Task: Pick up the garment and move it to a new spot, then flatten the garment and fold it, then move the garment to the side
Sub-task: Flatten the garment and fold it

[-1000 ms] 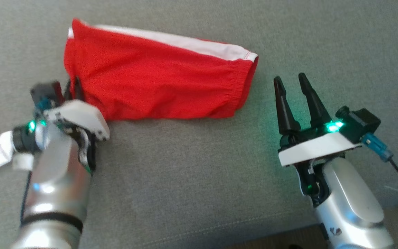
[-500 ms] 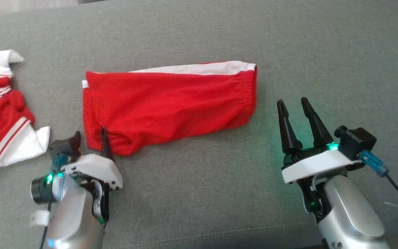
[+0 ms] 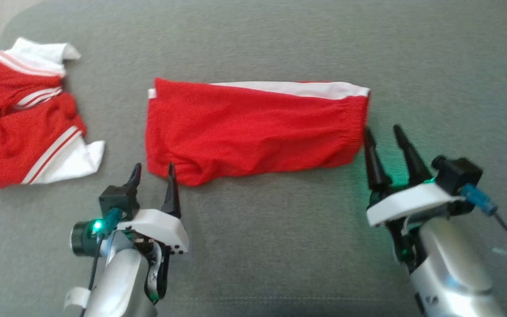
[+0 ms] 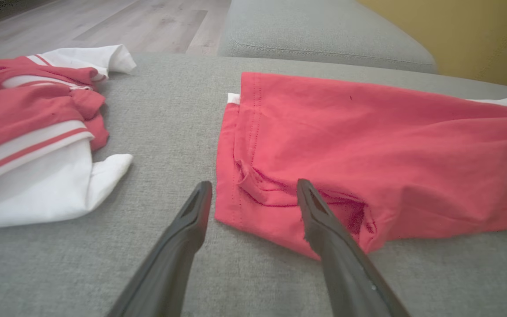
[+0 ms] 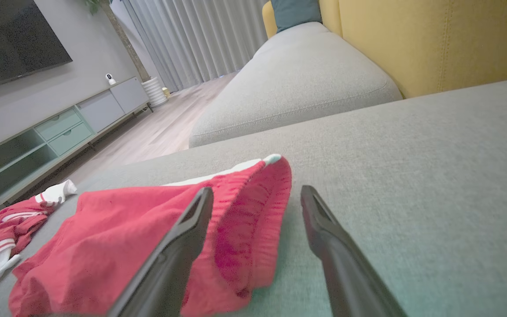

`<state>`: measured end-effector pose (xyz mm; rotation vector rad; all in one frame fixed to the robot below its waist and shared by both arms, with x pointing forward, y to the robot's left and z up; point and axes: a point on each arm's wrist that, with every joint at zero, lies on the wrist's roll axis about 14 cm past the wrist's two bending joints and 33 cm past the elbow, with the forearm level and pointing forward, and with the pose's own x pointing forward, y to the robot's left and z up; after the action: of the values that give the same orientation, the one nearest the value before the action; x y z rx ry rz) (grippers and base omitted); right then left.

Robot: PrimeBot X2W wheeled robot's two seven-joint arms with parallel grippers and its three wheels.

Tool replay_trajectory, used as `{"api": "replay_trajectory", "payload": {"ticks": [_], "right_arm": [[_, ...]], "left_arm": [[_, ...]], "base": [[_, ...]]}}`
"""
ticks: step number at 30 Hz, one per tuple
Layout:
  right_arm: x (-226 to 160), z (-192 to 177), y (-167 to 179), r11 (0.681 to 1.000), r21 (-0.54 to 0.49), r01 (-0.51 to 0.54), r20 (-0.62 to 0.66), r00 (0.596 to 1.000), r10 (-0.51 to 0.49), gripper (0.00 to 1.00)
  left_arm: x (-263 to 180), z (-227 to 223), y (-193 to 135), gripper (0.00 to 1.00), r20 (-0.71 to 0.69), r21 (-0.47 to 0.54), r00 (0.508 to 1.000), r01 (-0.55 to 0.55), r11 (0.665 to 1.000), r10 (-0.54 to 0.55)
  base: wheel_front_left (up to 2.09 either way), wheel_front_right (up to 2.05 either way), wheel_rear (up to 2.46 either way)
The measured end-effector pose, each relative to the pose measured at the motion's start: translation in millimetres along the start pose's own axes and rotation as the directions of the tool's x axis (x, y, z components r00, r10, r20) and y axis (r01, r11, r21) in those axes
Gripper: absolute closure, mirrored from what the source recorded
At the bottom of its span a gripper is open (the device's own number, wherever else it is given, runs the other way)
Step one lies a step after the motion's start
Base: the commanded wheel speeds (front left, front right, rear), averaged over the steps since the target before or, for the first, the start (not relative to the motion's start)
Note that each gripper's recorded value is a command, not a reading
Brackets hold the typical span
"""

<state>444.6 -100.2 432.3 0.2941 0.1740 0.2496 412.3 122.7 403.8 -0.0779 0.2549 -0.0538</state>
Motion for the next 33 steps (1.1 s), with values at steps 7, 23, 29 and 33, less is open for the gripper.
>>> {"api": "replay_trajectory", "payload": {"ticks": [7, 23, 29, 33], "right_arm": [[22, -20, -5, 1.0, 0.022, 0.019, -0.071, 0.997, -0.017, 0.0], [29, -68, 29, 0.991, 0.119, -0.061, -0.21, 0.974, 0.085, 0.7], [32, -56, 31, 0.987, 0.15, -0.053, -0.179, 0.981, 0.08, 1.0], [29, -47, 20, 0.985, 0.172, -0.006, -0.153, 0.988, 0.032, 1.0]], "left_arm": [[-7, -3, 16, 0.0, -0.006, 0.004, 0.999, -0.048, 0.999, 0.048], [-7, -6, 20, 0.0, -0.014, 0.008, 0.998, -0.061, 0.998, 0.061], [-7, -2, 17, 0.0, -0.003, 0.008, 0.999, -0.05, 0.999, 0.05], [-6, 1, 11, 0.0, 0.006, 0.008, 0.999, -0.033, 0.999, 0.033]], "base": [[0.0, 0.0, 0.0], [0.0, 0.0, 0.0], [0.0, 0.0, 0.0], [0.0, 0.0, 0.0]]}}
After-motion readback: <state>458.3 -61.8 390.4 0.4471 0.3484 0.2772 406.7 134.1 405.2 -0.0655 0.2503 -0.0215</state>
